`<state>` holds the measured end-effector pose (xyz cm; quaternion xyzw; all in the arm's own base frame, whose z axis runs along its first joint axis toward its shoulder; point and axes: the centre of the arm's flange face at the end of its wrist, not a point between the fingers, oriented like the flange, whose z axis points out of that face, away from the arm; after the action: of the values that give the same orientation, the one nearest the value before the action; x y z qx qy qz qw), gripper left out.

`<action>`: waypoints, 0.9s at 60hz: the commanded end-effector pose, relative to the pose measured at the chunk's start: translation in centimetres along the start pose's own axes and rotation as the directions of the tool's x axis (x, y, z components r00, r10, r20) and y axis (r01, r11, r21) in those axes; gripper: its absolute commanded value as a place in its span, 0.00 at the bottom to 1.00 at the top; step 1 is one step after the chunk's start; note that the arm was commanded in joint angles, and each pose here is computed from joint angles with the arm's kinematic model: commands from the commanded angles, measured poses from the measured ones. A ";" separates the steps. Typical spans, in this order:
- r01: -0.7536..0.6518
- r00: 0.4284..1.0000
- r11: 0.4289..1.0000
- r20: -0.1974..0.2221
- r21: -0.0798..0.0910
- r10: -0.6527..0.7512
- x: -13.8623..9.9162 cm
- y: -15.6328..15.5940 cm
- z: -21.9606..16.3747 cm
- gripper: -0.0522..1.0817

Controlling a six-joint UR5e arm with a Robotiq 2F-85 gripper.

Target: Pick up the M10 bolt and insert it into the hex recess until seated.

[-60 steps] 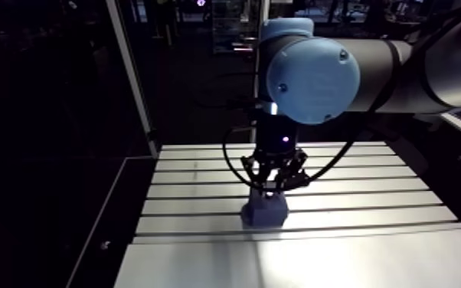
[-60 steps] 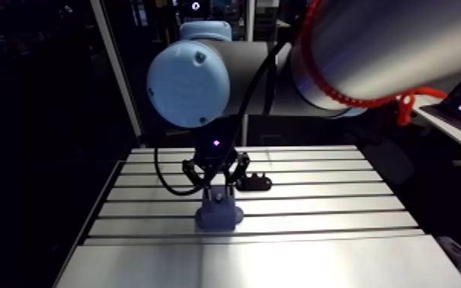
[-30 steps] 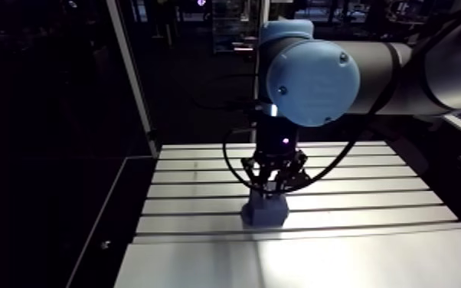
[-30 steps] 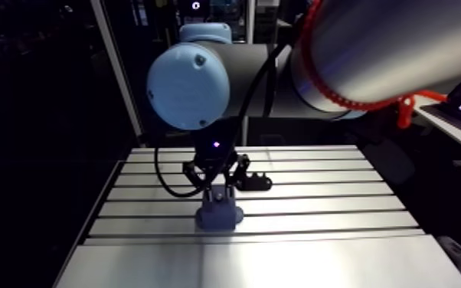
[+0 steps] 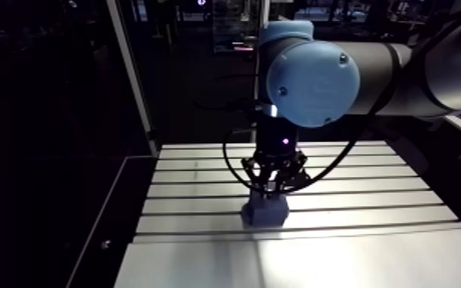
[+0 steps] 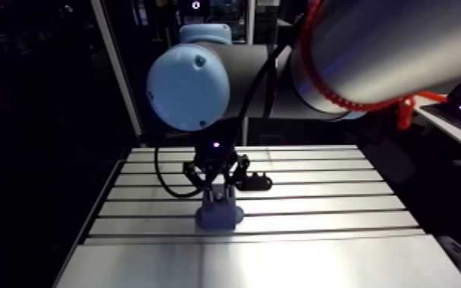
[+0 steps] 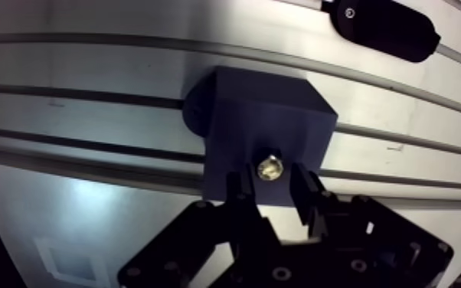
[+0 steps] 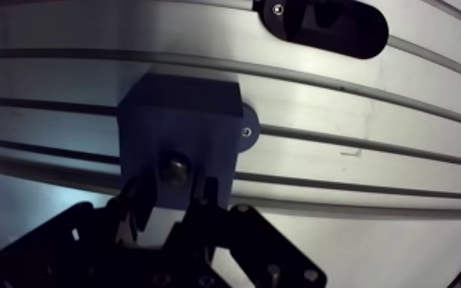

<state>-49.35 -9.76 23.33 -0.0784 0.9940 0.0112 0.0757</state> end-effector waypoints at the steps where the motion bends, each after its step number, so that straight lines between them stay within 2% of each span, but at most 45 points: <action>1: 0.001 1.000 1.000 -0.001 0.001 -0.001 0.1 -0.1 0.0 0.57; 33: -0.001 1.000 1.000 0.007 0.003 0.001 0.2 0.0 0.4 0.60; 43: 0.001 1.000 1.000 -0.012 0.002 -0.001 0.4 0.1 0.2 0.60; 54: 0.001 1.000 1.000 -0.013 0.002 -0.001 0.5 0.1 0.2 0.60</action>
<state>-49.72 -9.75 23.05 -0.0786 0.9943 0.0099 0.0718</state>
